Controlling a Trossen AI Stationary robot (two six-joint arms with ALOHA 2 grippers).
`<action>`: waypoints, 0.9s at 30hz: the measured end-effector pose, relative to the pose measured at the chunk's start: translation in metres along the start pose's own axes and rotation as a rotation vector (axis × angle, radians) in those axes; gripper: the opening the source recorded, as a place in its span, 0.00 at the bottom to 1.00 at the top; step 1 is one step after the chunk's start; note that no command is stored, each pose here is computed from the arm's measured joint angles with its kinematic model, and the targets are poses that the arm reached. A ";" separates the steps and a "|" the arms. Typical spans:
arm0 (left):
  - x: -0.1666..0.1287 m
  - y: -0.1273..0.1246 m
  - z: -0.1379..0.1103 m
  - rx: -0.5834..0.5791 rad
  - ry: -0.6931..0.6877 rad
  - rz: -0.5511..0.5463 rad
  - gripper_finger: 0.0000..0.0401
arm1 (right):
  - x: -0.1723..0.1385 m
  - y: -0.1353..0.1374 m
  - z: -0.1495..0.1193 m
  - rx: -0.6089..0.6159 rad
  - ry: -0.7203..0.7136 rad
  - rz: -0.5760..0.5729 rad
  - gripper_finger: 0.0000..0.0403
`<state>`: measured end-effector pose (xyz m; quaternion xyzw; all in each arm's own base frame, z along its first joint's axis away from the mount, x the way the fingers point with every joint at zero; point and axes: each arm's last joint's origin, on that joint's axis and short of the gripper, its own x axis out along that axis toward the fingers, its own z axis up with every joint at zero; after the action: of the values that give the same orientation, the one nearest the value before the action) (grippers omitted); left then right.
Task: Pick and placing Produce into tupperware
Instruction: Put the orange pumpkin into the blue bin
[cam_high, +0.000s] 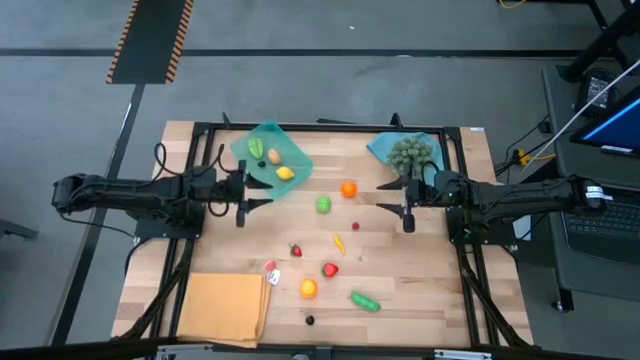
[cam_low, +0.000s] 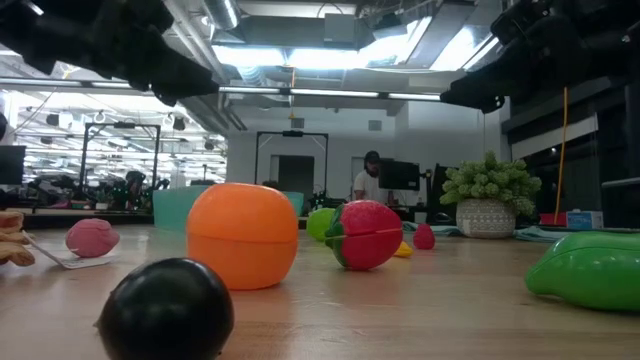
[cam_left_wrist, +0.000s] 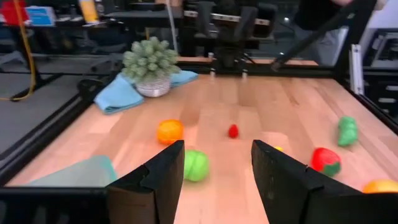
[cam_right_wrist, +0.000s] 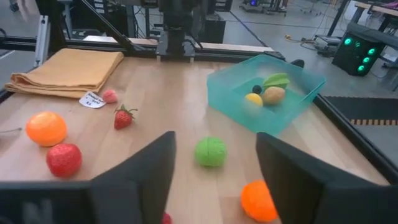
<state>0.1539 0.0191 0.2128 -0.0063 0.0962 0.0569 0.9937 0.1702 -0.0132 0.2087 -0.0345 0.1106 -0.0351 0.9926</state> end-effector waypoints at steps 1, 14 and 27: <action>0.000 -0.002 -0.001 0.004 0.002 -0.001 0.45 | 0.001 0.001 0.000 0.010 0.004 0.005 0.62; 0.004 -0.028 -0.006 0.052 0.035 -0.083 0.45 | 0.025 0.005 -0.014 0.015 0.070 0.020 0.77; 0.002 -0.031 -0.060 0.007 -0.088 -0.127 0.45 | 0.042 0.003 -0.039 0.002 0.228 -0.092 0.76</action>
<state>0.1477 -0.0133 0.1539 -0.0064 0.0518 -0.0063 0.9986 0.2027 -0.0154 0.1619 -0.0341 0.2208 -0.0843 0.9711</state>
